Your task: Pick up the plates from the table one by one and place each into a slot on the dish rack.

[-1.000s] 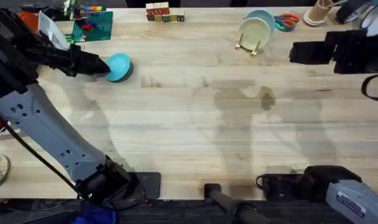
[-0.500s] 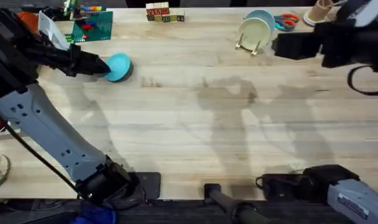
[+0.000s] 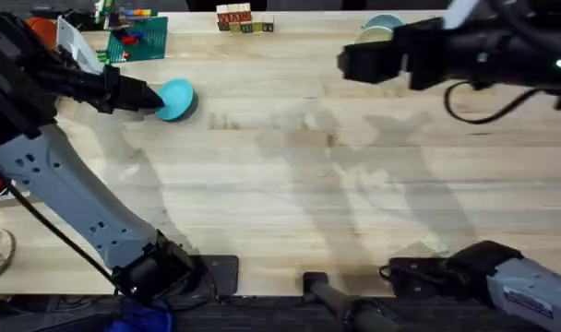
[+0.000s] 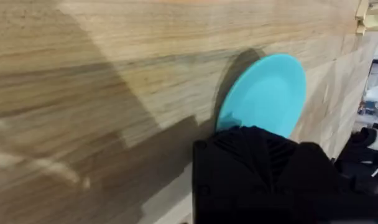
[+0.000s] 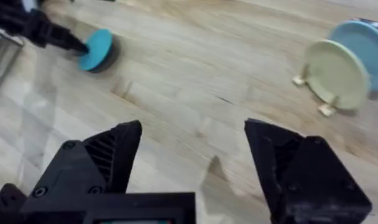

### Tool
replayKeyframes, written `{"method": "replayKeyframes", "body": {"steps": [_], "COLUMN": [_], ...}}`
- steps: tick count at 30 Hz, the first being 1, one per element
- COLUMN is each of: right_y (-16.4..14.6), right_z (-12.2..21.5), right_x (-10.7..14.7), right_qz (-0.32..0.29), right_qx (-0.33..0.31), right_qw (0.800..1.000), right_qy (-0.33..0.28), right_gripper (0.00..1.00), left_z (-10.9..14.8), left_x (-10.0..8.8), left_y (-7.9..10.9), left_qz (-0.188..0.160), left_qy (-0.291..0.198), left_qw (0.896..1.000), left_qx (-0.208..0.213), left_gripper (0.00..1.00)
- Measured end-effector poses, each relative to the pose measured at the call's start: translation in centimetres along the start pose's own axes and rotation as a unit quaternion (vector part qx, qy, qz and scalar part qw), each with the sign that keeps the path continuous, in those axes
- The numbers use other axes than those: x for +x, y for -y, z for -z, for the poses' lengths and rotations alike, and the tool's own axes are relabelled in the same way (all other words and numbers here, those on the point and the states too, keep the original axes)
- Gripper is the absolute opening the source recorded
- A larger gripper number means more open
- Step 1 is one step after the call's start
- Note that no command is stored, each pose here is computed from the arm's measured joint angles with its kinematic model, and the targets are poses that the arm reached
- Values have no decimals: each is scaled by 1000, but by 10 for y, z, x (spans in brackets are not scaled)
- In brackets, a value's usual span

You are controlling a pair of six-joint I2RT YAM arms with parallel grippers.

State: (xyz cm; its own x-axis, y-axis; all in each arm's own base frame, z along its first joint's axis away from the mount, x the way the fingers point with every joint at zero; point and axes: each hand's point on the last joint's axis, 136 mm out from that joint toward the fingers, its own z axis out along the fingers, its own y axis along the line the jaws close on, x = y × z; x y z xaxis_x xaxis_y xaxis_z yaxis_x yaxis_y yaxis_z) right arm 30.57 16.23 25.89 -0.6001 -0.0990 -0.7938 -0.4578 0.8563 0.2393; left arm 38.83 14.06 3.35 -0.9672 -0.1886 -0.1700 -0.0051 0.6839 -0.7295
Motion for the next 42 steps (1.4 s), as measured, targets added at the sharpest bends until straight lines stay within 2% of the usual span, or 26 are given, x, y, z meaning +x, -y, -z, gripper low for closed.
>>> {"method": "replayKeyframes", "body": {"steps": [9,14,21,28,34,42], "right_y": [-48,-72,-105,-142,-156,-160], "right_z": [-28,-40,-77,-107,-134,-148], "right_x": [-8,-10,-2,-3,12,21], "right_qz": [15,-16,-60,-112,-175,-221], "right_qx": [-62,-91,-128,-201,-225,-236], "right_qw": [998,996,990,973,958,945], "right_qy": [13,15,0,1,-33,-54], "right_gripper": [995,995,995,993,995,993], "left_z": [0,0,0,0,0,0], "left_x": [-1,-2,-3,-3,-3,-3], "left_y": [0,0,-1,-1,-1,-1], "left_qz": [-1,-3,-5,-5,-5,-5], "left_qy": [1,3,7,7,7,7], "left_qw": [1000,1000,1000,1000,1000,1000], "left_qx": [0,0,0,0,0,0], "left_gripper": [41,41,41,41,41,41]}}
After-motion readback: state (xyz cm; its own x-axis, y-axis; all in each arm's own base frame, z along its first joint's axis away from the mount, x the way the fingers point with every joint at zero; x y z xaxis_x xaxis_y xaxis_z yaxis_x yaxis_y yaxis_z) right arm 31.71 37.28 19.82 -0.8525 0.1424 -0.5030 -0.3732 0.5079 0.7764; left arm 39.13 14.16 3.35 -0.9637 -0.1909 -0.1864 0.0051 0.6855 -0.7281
